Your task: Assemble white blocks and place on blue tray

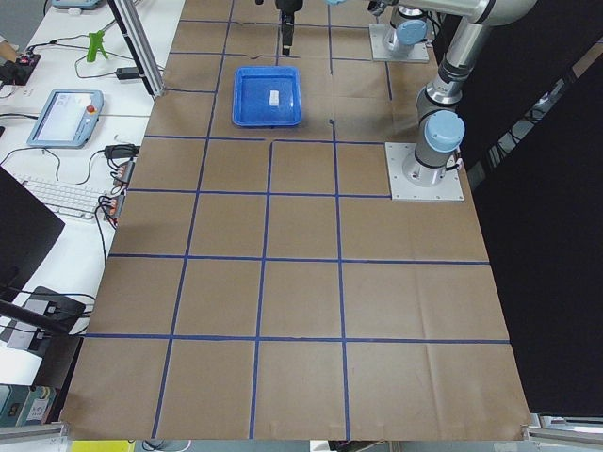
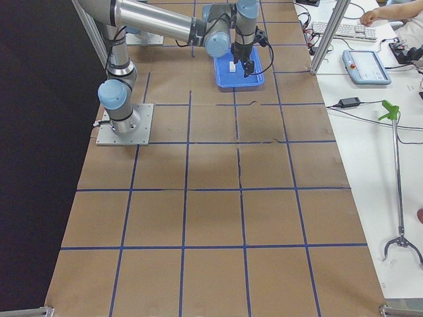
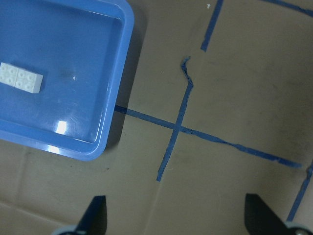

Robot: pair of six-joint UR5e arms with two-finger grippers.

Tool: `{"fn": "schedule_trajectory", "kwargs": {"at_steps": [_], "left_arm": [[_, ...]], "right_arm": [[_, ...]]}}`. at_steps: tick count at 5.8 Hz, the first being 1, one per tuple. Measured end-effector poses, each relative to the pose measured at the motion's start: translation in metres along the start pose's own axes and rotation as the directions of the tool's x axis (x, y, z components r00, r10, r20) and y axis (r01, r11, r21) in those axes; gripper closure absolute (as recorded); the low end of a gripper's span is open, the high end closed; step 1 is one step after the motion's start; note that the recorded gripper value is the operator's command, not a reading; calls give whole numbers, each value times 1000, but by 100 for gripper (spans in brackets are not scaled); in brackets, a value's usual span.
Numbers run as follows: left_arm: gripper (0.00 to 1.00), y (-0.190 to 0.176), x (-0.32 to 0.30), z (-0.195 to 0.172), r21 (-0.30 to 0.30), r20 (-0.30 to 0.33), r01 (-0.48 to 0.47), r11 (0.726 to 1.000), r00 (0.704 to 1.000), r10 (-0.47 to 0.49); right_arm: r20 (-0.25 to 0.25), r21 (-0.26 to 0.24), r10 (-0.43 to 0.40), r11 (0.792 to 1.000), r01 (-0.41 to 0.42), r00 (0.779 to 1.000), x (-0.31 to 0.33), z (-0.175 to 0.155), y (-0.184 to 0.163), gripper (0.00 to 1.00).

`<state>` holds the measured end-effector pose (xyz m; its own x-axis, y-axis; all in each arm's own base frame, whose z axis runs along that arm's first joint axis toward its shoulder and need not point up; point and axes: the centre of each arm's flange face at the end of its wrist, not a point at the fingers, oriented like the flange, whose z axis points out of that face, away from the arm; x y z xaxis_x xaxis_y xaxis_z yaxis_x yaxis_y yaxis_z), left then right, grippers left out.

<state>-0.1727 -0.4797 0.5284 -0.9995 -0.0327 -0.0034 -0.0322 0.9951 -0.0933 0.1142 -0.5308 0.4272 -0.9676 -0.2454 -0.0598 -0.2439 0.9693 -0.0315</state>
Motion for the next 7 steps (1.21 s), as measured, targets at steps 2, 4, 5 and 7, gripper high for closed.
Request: {"fn": "schedule_trajectory", "kwargs": {"at_steps": [2,4,5,7], "left_arm": [[1,0,0,0,0,0,0,1000,1000,0],[1,0,0,0,0,0,0,1000,1000,0],[1,0,0,0,0,1,0,1000,1000,0],[1,0,0,0,0,0,0,1000,1000,0]], "right_arm": [[-23,-36,235,971,-236,972,-24,-54,27,0],[-68,-55,330,941,-334,941,-28,-67,36,0],[-69,-53,336,939,-340,939,-29,-68,37,0],[-66,-47,337,939,-340,939,-31,-70,38,0]]}}
